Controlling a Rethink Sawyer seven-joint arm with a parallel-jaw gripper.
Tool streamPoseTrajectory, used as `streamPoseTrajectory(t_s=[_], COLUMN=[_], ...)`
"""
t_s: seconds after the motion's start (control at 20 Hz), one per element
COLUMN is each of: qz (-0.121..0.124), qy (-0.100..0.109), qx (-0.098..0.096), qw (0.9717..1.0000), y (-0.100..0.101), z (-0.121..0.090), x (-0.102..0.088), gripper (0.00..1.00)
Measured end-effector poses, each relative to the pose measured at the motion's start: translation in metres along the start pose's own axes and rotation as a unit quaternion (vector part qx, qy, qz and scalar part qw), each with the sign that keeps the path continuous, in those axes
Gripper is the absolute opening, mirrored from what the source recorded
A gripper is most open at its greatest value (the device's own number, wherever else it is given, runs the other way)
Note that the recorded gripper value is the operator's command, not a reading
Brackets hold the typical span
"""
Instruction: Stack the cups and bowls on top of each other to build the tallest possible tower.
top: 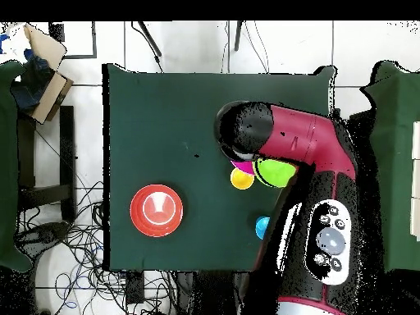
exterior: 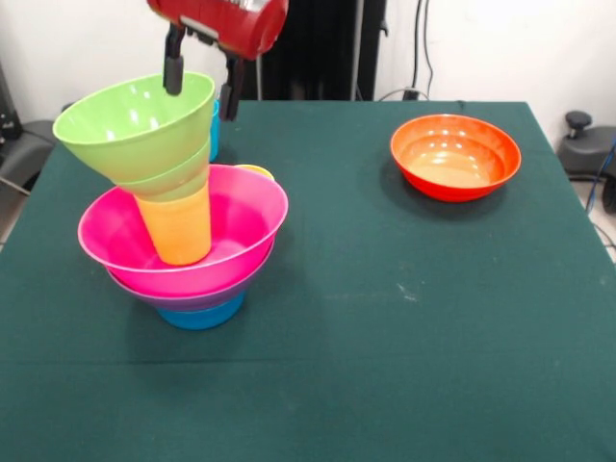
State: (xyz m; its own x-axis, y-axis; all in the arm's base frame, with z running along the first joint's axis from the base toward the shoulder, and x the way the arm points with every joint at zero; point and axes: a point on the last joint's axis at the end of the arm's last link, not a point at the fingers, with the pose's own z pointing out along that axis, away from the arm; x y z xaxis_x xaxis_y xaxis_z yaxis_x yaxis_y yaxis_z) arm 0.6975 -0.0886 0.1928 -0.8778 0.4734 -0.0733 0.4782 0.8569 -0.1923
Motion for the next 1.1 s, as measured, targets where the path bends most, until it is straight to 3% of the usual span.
streamPoseTrajectory(t_s=[0.65, 1.1], qz=[0.004, 0.004], qy=[0.030, 0.026], qx=[0.004, 0.000], qw=[0.9995, 0.9997], y=[-0.005, -0.004], z=[-0.031, -0.040], x=[0.007, 0.004], gripper=[1.00, 1.00])
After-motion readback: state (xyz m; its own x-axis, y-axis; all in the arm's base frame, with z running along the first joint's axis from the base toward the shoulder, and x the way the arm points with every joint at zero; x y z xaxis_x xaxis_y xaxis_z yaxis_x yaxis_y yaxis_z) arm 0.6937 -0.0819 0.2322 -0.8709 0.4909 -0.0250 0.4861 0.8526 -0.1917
